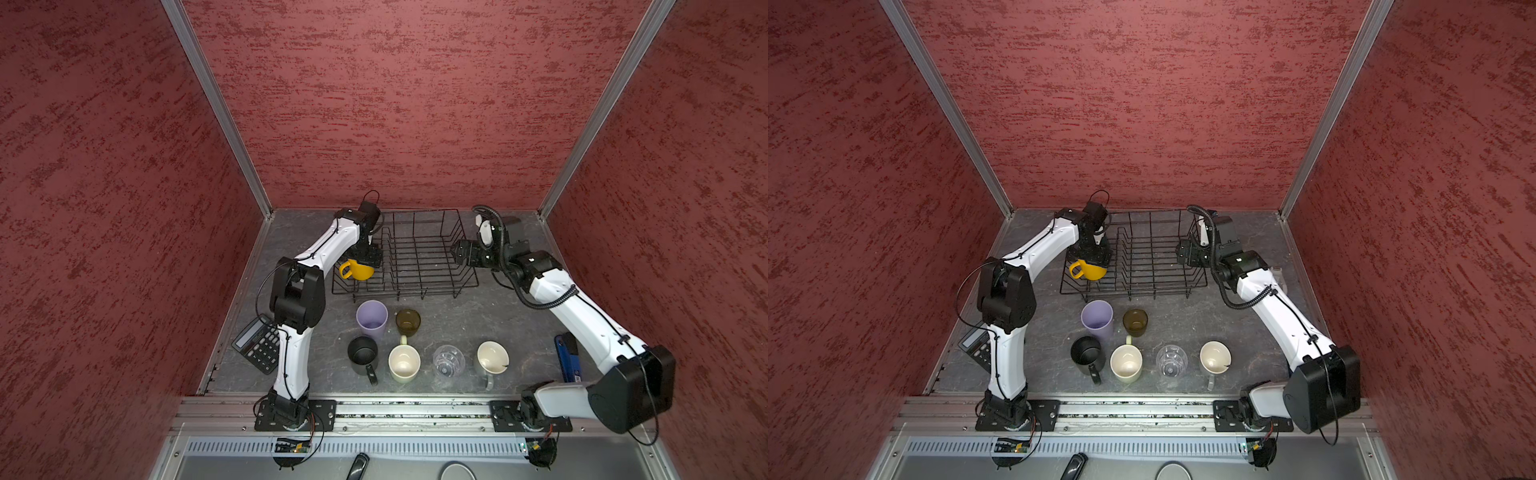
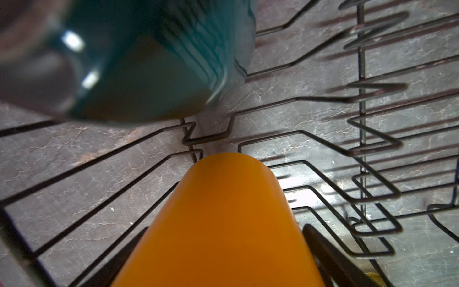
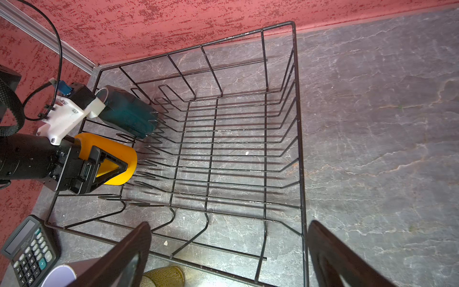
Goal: Load cups into a dish rack
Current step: Place the cup upside down at the dish rack.
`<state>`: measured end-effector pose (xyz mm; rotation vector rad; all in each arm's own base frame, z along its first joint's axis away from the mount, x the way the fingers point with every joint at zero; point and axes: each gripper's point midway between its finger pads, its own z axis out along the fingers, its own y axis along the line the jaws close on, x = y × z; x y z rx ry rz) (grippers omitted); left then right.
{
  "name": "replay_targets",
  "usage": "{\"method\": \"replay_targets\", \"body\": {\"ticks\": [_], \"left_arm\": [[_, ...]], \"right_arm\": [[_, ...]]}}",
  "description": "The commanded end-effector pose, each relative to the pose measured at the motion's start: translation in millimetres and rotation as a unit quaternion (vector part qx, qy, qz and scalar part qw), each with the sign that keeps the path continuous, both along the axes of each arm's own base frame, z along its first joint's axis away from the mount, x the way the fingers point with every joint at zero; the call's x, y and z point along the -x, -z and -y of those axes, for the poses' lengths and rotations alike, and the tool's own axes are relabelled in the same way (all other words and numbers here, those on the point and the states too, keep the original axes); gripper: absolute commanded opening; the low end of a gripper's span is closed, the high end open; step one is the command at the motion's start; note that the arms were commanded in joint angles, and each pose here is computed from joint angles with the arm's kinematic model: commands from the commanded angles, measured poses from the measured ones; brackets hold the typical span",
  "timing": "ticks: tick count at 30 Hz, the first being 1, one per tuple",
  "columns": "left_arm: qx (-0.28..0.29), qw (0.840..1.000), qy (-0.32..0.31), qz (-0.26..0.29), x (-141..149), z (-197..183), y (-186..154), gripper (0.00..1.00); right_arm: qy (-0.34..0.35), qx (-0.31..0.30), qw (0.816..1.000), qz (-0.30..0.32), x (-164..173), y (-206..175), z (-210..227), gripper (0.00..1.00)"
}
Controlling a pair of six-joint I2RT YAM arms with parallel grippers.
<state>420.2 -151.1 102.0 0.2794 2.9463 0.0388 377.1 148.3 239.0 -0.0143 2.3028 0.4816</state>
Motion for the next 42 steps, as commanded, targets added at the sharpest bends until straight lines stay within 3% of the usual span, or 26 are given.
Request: {"method": "replay_targets", "body": {"ticks": [1, 12, 27, 42], "left_arm": [[0.012, 0.998, -0.002, -0.058, 16.3, 6.9, 38.0, 0.99], [0.015, 0.999, -0.002, -0.041, 16.8, 6.1, 24.2, 1.00], [0.042, 0.998, -0.012, 0.046, 14.3, 2.4, -33.5, 0.99], [0.050, 0.994, -0.025, 0.095, 8.2, -5.5, -60.3, 1.00]], "right_arm": [[0.002, 0.000, 1.000, 0.009, 1.8, -2.9, 3.1, 0.99], [0.002, 0.002, 1.000, 0.010, 1.7, -3.4, 3.6, 0.99], [0.001, 0.004, 1.000, 0.010, 0.4, -3.6, 3.5, 0.99], [0.000, 0.003, 1.000, 0.010, 1.4, -4.7, 3.3, 0.99]]}}
